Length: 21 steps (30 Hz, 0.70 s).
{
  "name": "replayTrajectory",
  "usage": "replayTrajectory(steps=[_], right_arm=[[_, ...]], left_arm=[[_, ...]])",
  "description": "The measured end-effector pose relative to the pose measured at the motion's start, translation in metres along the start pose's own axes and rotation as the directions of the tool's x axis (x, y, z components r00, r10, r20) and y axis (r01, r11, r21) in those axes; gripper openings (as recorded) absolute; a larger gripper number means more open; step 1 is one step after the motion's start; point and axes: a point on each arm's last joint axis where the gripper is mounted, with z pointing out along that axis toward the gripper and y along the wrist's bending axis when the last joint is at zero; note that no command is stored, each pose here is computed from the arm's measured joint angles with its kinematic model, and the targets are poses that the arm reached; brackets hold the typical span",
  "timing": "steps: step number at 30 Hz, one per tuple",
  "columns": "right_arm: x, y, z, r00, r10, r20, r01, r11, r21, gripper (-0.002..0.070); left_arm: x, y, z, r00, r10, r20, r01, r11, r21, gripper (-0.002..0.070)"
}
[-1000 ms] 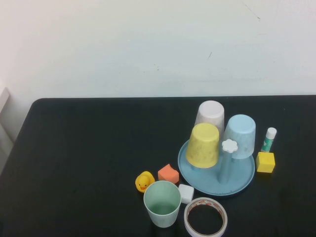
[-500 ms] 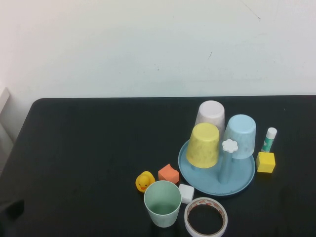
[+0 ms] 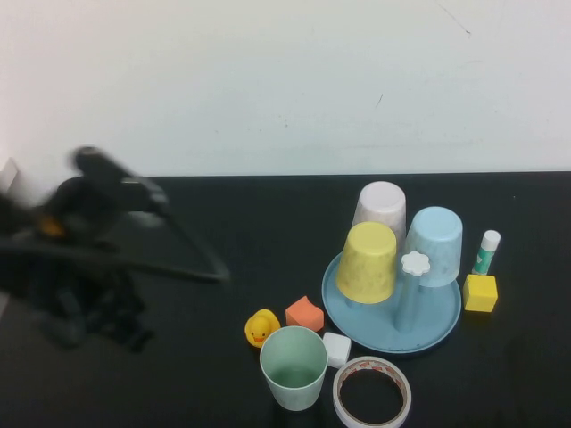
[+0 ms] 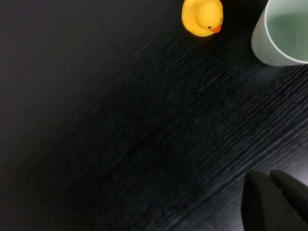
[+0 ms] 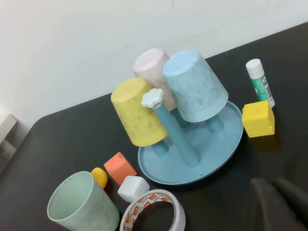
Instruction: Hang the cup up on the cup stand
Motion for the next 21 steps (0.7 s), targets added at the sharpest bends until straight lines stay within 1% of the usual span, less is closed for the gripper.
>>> replayTrajectory(steps=[4, 6, 9, 11, 12, 13, 15, 16, 18, 19, 20, 21], right_arm=[[0.0, 0.0, 0.0, 1.0, 0.0, -0.002, 0.0, 1.0, -0.001, -0.0001], [0.0, 0.0, 0.0, 1.0, 0.0, -0.004, 0.0, 1.0, -0.001, -0.0001], [0.001, 0.0, 0.0, 1.0, 0.0, -0.006, 0.0, 1.0, -0.002, -0.0001], [0.001, 0.0, 0.0, 1.0, -0.002, -0.006, 0.002, 1.0, -0.002, -0.0001], [0.001, 0.0, 0.0, 1.0, -0.002, -0.006, 0.002, 1.0, -0.002, -0.0001], [0.001, 0.0, 0.0, 1.0, -0.002, -0.008, 0.002, 1.0, -0.002, -0.0001], [0.001, 0.0, 0.0, 1.0, -0.002, -0.008, 0.002, 1.0, -0.002, -0.0001], [0.001, 0.0, 0.0, 1.0, -0.002, -0.008, 0.002, 1.0, -0.002, -0.0001], [0.001, 0.0, 0.0, 1.0, -0.004, -0.008, 0.004, 1.0, -0.002, -0.0001], [0.001, 0.0, 0.0, 1.0, -0.004, -0.008, 0.004, 1.0, -0.002, -0.0001], [0.001, 0.0, 0.0, 1.0, -0.004, -0.008, 0.004, 1.0, -0.002, -0.0001], [0.001, 0.0, 0.0, 1.0, -0.004, -0.008, 0.004, 1.0, -0.002, -0.0001]], left_arm=[[-0.028, -0.014, 0.026, 0.995, 0.068, -0.072, -0.07, 0.997, -0.02, -0.0002], [-0.039, -0.021, 0.038, 0.993, 0.077, -0.094, -0.079, 0.997, -0.016, -0.0002], [-0.054, -0.028, 0.06, 0.989, 0.083, -0.126, -0.083, 0.997, 0.003, 0.0001], [-0.06, -0.032, 0.073, 0.985, 0.073, -0.154, -0.068, 0.997, 0.035, 0.0021], [-0.062, -0.035, 0.081, 0.984, 0.066, -0.166, -0.058, 0.997, 0.053, 0.0043], [-0.064, -0.036, 0.088, 0.982, 0.053, -0.182, -0.041, 0.997, 0.072, 0.0076], [-0.067, -0.038, 0.101, 0.978, 0.032, -0.208, -0.01, 0.994, 0.105, 0.0166], [-0.069, -0.039, 0.107, 0.976, 0.02, -0.218, 0.007, 0.992, 0.123, 0.0245], [-0.072, -0.042, 0.119, 0.972, -0.009, -0.236, 0.047, 0.987, 0.157, 0.0358], [-0.073, -0.043, 0.124, 0.97, -0.021, -0.244, 0.064, 0.983, 0.171, 0.0433], [-0.075, -0.044, 0.129, 0.968, -0.031, -0.249, 0.078, 0.98, 0.182, 0.0477], [-0.075, -0.045, 0.133, 0.967, -0.037, -0.252, 0.086, 0.979, 0.187, 0.0499]])
